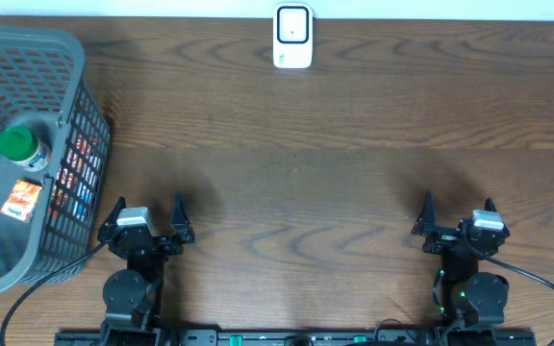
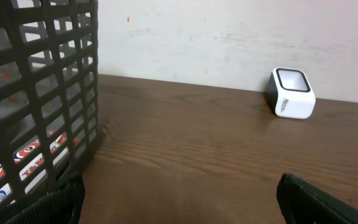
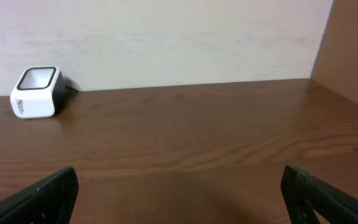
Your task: Scan the item barcode
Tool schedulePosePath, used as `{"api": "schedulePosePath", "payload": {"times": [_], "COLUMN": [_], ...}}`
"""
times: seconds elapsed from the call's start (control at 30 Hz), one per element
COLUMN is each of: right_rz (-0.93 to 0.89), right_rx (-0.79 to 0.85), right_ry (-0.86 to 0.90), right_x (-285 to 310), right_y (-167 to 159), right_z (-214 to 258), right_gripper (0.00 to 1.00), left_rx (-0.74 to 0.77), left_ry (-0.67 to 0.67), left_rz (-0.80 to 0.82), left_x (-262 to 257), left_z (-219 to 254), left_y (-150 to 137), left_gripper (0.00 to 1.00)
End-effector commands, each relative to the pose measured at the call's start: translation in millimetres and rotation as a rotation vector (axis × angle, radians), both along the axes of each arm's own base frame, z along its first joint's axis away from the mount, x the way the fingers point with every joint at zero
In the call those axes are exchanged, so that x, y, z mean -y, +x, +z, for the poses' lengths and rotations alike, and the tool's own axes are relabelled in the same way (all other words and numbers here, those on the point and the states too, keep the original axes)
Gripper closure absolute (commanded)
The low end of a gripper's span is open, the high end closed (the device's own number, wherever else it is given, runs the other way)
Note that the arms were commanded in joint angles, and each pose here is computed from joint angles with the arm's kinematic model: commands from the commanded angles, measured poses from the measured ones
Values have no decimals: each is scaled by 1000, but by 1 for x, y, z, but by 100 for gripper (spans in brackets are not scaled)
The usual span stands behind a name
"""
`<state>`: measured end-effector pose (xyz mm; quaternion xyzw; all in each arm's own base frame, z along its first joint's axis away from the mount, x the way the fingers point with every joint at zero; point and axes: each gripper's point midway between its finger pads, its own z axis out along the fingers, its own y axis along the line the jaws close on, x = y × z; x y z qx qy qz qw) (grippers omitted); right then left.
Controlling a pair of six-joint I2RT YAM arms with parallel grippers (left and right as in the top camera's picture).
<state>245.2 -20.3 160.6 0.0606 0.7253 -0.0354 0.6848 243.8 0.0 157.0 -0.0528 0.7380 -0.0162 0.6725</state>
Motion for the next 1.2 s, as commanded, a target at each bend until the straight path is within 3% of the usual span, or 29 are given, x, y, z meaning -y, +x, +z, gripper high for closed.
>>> {"api": "schedulePosePath", "payload": {"times": [0.0,1.1,1.17], "right_rz": [-1,-1,-1], "right_rx": [2,2,2], "right_ry": [13,13,13], "right_x": [1,1,1], "right_y": [0,0,0], "right_z": [0,0,0], "right_gripper": [1,1,1], "left_rx": [-55,-55,-57], "left_ry": [26,29,23], "left_rz": [-3,-4,-61], "left_x": [0,0,10], "left_z": [-19,-19,-19], "left_y": [0,0,0], "left_gripper": [2,2,2]}}
